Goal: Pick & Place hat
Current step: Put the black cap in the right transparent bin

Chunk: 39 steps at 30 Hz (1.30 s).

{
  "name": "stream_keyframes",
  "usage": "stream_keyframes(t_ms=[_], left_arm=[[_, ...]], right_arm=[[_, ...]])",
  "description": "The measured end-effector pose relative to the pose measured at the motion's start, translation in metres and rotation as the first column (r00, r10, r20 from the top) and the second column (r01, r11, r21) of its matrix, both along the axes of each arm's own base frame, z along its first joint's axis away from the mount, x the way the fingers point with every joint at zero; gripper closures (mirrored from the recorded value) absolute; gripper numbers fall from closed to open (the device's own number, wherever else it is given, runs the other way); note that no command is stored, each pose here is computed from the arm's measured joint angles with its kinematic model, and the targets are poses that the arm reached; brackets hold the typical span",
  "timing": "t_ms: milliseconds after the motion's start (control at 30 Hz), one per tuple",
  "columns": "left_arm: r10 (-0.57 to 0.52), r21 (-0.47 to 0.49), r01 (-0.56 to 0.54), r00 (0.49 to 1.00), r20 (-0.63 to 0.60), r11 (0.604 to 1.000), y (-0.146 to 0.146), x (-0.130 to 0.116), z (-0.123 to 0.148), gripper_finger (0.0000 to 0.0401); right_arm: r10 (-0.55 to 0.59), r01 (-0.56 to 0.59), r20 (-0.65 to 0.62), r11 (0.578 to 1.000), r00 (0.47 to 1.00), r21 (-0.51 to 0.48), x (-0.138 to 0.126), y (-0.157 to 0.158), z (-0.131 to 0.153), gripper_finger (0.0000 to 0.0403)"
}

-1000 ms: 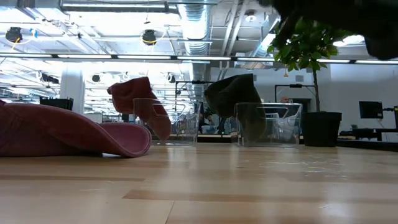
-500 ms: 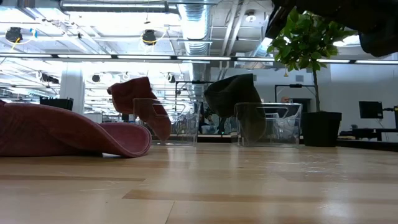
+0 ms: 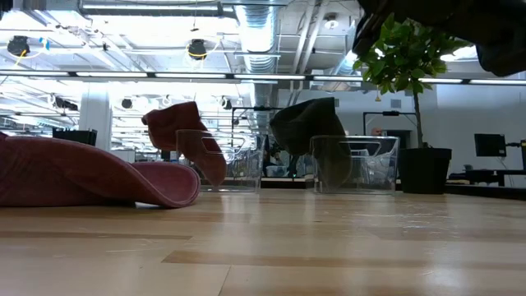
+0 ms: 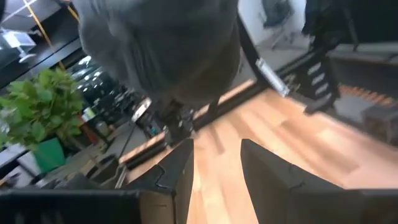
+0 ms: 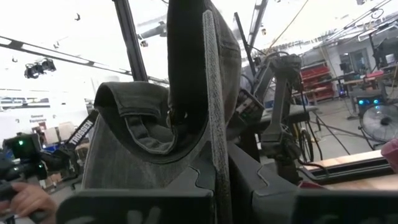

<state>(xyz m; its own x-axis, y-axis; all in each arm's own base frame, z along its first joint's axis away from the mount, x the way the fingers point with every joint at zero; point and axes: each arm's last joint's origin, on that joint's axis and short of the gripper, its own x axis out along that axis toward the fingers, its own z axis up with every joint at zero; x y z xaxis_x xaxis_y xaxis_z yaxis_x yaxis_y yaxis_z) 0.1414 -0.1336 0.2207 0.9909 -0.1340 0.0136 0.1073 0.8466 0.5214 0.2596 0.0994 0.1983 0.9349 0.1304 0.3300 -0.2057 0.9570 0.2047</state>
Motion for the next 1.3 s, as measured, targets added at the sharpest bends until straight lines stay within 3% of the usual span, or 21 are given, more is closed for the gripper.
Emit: stream_keyframes(t_ms=[133,333,467,700,967,1300], left_arm=[[-0.017,-0.029,0.018,1.000,0.026,0.999,0.000,0.000,0.004,0.0270],[0.226,-0.174,-0.212,0.972,0.070,0.962,0.012,0.004,0.013,0.0270],[0.263,-0.226,-0.243,0.963,0.060,0.943,0.016,0.008,0.013,0.0270],[0.183,-0.229,-0.163,0.980,0.071,0.960,0.015,0.009,0.014,0.0270],[0.013,-0.291,0.023,0.993,0.119,0.957,0.011,0.009,0.018,0.0270],[0.012,-0.296,0.028,0.991,0.132,0.955,0.012,0.009,0.019,0.0270]], right_arm=[[-0.007,0.007,-0.013,1.000,1.000,-0.011,0.000,0.000,-0.001,0.0397],[-0.032,0.032,-0.035,0.999,0.999,-0.015,0.001,0.000,-0.003,0.0398],[-0.032,0.032,-0.041,0.999,0.999,-0.018,0.001,0.000,-0.004,0.0398],[-0.033,0.032,-0.053,0.999,0.998,-0.023,0.002,0.000,-0.005,0.0398],[-0.030,0.029,-0.053,0.999,0.998,-0.024,0.002,0.000,-0.005,0.0398],[-0.030,0.029,-0.063,0.999,0.998,-0.029,0.002,0.000,-0.006,0.0398]])
